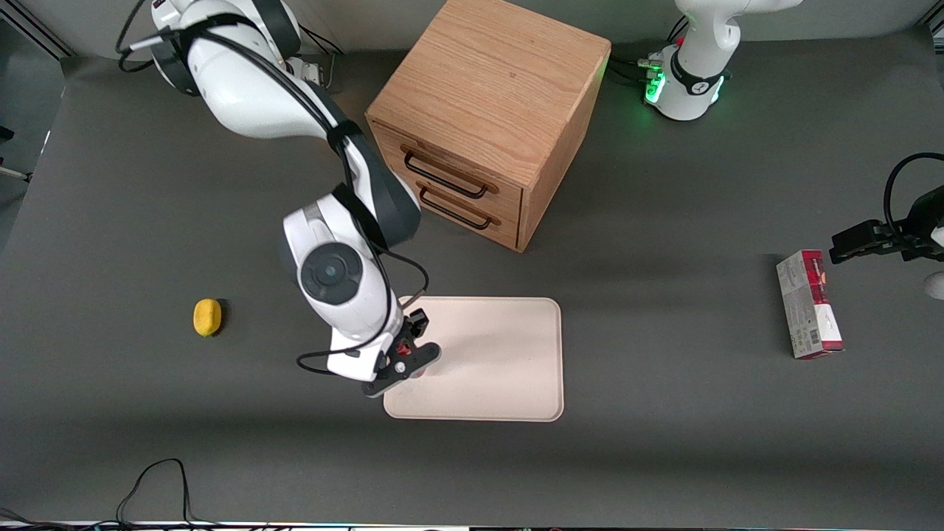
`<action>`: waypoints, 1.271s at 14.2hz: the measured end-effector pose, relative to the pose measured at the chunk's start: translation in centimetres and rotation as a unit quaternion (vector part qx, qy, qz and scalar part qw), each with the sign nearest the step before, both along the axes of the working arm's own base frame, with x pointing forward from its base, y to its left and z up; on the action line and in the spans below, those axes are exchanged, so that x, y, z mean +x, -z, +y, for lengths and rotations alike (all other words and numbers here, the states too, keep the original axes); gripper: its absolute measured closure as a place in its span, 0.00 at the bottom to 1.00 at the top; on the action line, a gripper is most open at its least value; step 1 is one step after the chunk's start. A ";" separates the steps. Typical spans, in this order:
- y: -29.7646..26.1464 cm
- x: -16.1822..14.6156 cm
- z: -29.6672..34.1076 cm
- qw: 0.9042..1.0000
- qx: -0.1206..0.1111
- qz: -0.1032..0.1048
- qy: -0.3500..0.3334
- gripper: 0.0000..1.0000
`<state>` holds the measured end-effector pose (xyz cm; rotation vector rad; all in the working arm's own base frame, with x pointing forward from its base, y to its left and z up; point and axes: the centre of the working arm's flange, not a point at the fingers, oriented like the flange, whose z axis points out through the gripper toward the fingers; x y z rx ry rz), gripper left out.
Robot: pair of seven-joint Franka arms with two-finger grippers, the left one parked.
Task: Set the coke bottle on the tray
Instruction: 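Carry the bottle to the cream tray and stand it upright, then open the right gripper to release the bottle on the tray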
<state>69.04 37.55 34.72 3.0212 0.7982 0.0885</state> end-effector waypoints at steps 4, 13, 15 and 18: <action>2.9 0.4 0.1 1.000 0.004 -0.010 0.000 0.66; 2.9 1.1 -0.9 1.000 0.008 -0.020 0.007 0.20; 1.2 1.0 -0.8 1.000 0.012 -0.027 0.006 0.01; -5.8 -0.2 -1.5 1.000 0.009 -0.017 0.008 0.00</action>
